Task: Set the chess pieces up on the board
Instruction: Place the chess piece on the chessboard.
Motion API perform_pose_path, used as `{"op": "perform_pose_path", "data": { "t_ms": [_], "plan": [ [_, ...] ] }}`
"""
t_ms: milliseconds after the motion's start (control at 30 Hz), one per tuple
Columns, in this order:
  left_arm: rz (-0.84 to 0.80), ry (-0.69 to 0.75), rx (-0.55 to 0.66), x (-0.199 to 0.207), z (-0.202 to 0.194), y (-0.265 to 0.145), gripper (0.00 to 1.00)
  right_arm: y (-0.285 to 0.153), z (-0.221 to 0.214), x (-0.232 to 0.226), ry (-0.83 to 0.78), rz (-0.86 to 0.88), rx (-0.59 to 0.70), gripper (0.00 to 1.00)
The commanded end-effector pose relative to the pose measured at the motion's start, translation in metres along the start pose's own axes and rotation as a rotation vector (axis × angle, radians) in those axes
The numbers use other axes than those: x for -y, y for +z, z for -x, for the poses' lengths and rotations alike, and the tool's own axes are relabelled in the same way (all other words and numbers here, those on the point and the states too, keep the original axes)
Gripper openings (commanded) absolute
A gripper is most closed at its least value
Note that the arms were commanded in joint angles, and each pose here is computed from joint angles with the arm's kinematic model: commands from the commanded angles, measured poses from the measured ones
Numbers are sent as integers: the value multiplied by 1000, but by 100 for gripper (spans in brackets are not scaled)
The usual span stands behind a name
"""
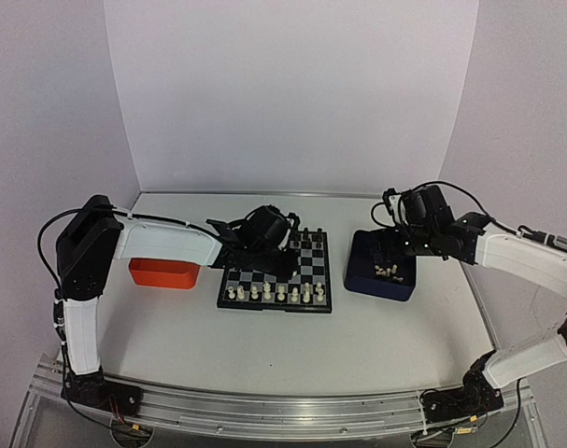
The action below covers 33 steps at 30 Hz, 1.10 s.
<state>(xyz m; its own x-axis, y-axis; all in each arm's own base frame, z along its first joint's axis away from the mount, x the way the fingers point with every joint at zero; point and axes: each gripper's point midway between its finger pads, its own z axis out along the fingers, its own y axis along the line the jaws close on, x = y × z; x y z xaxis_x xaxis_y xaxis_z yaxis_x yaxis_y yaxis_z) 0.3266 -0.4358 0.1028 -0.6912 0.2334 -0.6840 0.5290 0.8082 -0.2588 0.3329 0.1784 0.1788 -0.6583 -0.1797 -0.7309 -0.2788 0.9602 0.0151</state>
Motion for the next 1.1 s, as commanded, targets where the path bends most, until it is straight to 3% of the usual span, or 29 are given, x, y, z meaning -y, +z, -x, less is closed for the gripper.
{"op": "perform_pose_path", "data": {
  "t_ms": [0, 1067],
  "plan": [
    [63, 57, 58, 12, 11, 3, 0, -10, 11, 14, 62, -48, 61, 95],
    [129, 79, 6, 6, -22, 32, 2, -16, 6, 29, 83, -65, 69, 98]
  ]
}}
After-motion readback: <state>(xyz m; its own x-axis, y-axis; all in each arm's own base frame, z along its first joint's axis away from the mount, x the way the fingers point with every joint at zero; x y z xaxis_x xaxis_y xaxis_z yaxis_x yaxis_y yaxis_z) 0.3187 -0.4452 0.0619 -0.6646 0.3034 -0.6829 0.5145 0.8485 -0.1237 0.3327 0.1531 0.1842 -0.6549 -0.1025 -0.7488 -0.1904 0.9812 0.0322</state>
